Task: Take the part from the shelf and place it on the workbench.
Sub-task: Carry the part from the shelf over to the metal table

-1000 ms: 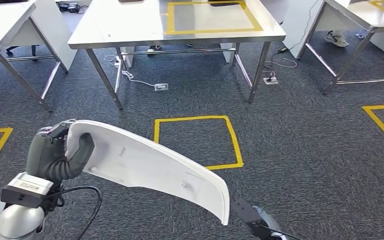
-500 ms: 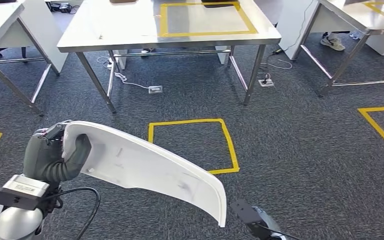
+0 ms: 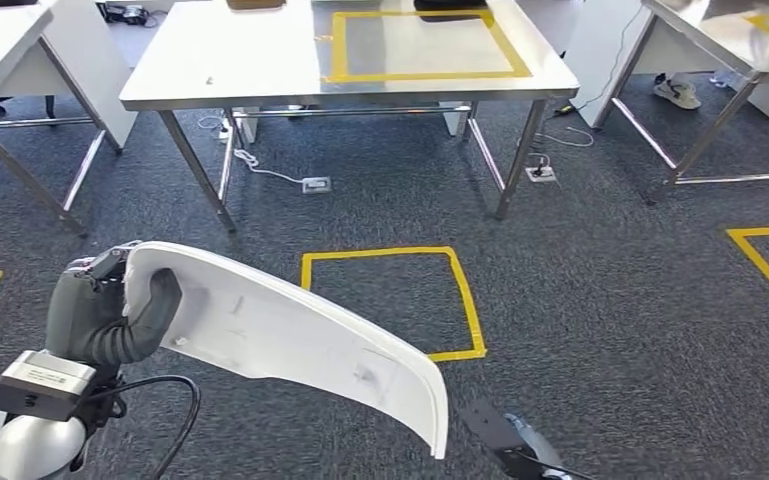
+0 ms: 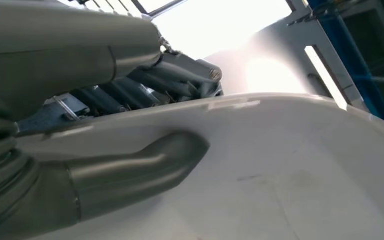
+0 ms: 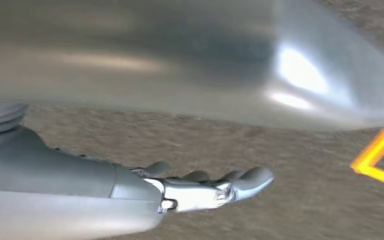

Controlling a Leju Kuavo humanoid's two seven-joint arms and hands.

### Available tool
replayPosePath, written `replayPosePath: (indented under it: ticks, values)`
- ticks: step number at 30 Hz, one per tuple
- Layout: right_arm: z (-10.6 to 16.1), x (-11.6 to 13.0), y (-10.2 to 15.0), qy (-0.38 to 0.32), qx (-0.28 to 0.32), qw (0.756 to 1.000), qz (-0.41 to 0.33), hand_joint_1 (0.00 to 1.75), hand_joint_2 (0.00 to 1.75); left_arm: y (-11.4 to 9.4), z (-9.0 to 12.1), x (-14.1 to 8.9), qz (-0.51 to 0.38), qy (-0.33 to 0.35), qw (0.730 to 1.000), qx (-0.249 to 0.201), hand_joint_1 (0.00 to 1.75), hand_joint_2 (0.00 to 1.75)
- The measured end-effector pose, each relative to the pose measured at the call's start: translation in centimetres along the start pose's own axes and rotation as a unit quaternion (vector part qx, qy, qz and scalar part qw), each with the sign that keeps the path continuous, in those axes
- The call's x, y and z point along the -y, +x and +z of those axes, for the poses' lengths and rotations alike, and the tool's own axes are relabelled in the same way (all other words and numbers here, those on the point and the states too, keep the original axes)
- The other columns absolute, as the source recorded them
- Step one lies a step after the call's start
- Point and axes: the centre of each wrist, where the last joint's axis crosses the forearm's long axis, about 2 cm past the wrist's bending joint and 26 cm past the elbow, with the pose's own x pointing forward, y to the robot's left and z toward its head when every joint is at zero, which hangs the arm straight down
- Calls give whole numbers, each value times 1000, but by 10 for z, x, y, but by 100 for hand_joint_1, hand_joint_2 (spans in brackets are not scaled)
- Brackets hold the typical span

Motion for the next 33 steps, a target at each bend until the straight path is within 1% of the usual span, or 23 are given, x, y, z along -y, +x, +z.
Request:
replayPosePath:
  ticks: [17, 33]
  values:
    - [-1, 1, 1, -7, 0, 1000, 0, 0, 0, 0, 1, -2, -1, 3, 1000, 1, 175, 175]
    - [-1, 1, 3, -15, 2, 1000, -4, 0, 0, 0, -5, -4, -2, -5, 1000, 8, 175, 175]
